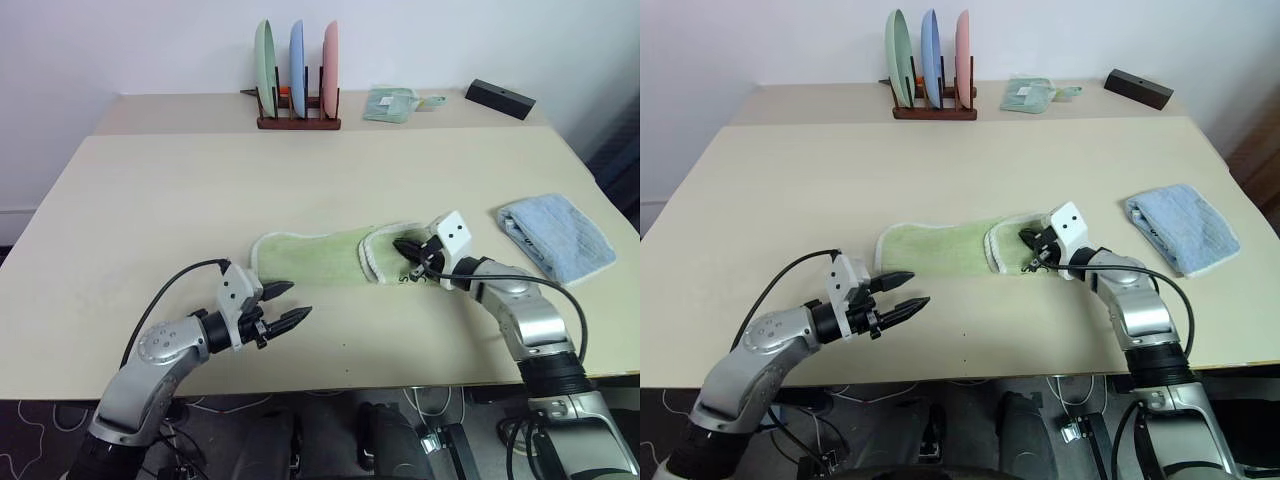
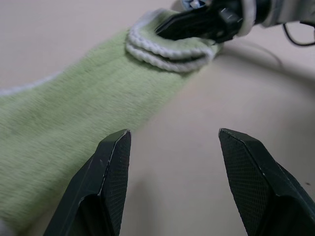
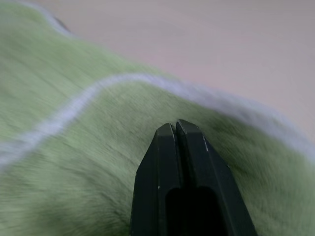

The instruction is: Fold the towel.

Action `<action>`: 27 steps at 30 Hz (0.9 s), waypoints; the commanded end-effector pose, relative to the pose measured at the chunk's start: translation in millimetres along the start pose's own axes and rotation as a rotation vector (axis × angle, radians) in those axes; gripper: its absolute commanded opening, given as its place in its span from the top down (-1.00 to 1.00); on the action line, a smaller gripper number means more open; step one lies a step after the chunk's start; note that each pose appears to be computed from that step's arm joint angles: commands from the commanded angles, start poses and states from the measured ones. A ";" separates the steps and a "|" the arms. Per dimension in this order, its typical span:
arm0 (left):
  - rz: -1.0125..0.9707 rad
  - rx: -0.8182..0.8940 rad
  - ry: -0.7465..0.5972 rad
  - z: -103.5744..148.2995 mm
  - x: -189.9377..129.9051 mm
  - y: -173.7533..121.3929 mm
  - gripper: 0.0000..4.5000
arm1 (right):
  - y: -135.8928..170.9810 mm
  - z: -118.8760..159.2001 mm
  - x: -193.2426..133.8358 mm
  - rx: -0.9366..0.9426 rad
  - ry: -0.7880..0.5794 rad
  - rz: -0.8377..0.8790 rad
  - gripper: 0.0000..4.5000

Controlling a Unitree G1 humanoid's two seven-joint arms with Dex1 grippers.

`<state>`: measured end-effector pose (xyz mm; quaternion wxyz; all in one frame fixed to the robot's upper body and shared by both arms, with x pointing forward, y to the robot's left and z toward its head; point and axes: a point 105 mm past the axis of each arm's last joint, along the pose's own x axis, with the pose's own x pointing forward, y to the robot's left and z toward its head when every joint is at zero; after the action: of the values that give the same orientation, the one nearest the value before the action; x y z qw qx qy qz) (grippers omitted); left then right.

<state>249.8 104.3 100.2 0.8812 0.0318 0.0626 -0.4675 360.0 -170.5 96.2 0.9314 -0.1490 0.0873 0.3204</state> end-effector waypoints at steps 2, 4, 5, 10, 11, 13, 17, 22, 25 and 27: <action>0.022 -0.015 -0.008 1.0 -3.9 -7.4 -0.29 | 1.4 -7.5 -2.7 -0.074 0.022 0.005 0.97; 0.041 -0.040 0.004 -3.2 -6.3 -8.5 -0.29 | 0.7 -1.4 -3.9 -0.074 -0.011 0.003 0.97; 0.059 -0.050 0.005 -4.4 -8.0 -8.2 -0.29 | -1.5 9.0 -5.4 -0.015 -0.063 -0.002 0.97; 0.221 -0.279 -0.062 -4.0 -21.9 5.6 -0.52 | 8.9 70.7 -30.0 0.184 -0.300 0.184 0.44; 0.245 -0.315 -0.085 -1.6 -24.4 7.0 -0.68 | 13.9 81.1 -35.7 0.179 -0.321 0.229 0.23; 0.290 -0.370 -0.086 -3.3 -27.4 9.2 -1.00 | 22.6 95.8 -44.0 0.173 -0.335 0.298 -0.21; 0.446 -0.559 -0.070 -17.5 -25.7 20.5 -1.00 | 29.0 112.1 -46.5 0.114 -0.346 0.321 -0.84; 0.582 -0.792 -0.166 -18.8 -20.9 31.6 -1.00 | 28.0 108.1 -40.2 0.109 -0.330 0.298 -0.84; 0.598 -0.841 -0.193 -15.0 -16.3 34.9 -1.00 | 31.3 97.9 -37.9 0.097 -0.300 0.298 -0.84; 0.597 -0.879 -0.218 -11.5 -14.4 39.7 -1.00 | 34.7 96.9 -37.6 0.100 -0.299 0.306 -0.84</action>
<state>271.1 132.4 95.0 0.9115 -0.3567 0.1412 -0.1486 318.7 -137.3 180.8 0.8845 -0.0310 0.0070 0.4655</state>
